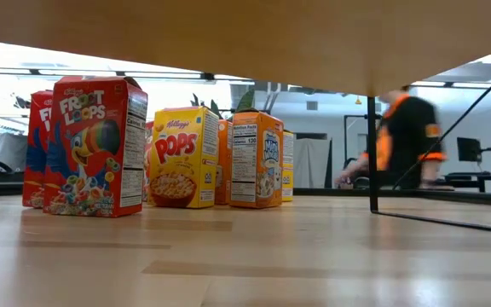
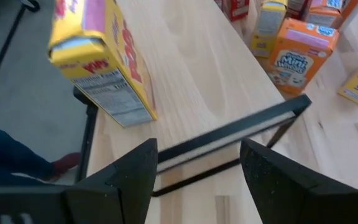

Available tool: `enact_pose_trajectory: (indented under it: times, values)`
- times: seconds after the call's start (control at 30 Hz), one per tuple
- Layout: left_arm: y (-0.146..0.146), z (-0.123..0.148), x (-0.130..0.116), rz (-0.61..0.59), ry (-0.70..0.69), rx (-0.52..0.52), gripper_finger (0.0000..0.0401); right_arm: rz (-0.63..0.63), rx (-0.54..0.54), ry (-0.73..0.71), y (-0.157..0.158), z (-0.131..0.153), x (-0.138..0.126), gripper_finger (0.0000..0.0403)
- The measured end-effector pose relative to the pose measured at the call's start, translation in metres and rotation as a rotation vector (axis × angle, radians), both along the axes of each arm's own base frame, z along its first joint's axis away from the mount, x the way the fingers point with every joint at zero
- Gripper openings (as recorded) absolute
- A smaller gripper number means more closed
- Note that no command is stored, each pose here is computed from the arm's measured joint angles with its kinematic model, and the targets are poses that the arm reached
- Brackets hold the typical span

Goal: Stack cereal on shelf
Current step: Put the bottom yellow cereal box on the shelf aligned with the yellow cereal box

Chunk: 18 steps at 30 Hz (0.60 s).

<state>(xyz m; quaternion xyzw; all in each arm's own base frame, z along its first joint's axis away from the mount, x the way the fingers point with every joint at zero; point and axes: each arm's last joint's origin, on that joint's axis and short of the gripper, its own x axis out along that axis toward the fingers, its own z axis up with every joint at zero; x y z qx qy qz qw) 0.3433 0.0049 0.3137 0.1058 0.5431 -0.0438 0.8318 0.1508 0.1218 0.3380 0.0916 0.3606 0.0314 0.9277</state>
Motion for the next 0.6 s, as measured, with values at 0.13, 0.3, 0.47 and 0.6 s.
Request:
enact_pose_trajectory:
  times: [0.13,0.3,0.47,0.6]
  values:
    - [0.000,-0.018,0.001,-0.015,0.008,0.000,0.0209,-0.001,-0.015,0.016,-0.001,-0.001,-0.001,0.0255]
    - [0.000,-0.038,-0.001,-0.006,0.031,0.006,0.0209,0.008,-0.024,0.014,-0.001,-0.001,-0.001,0.0255]
    - [0.000,-0.049,-0.002,-0.012,0.039,-0.003,0.0209,0.006,-0.034,0.026,-0.002,-0.002,-0.002,0.0255]
    - [0.000,-0.051,-0.002,-0.012,0.039,-0.006,0.0209,0.006,-0.036,0.027,-0.002,-0.002,-0.002,0.0255]
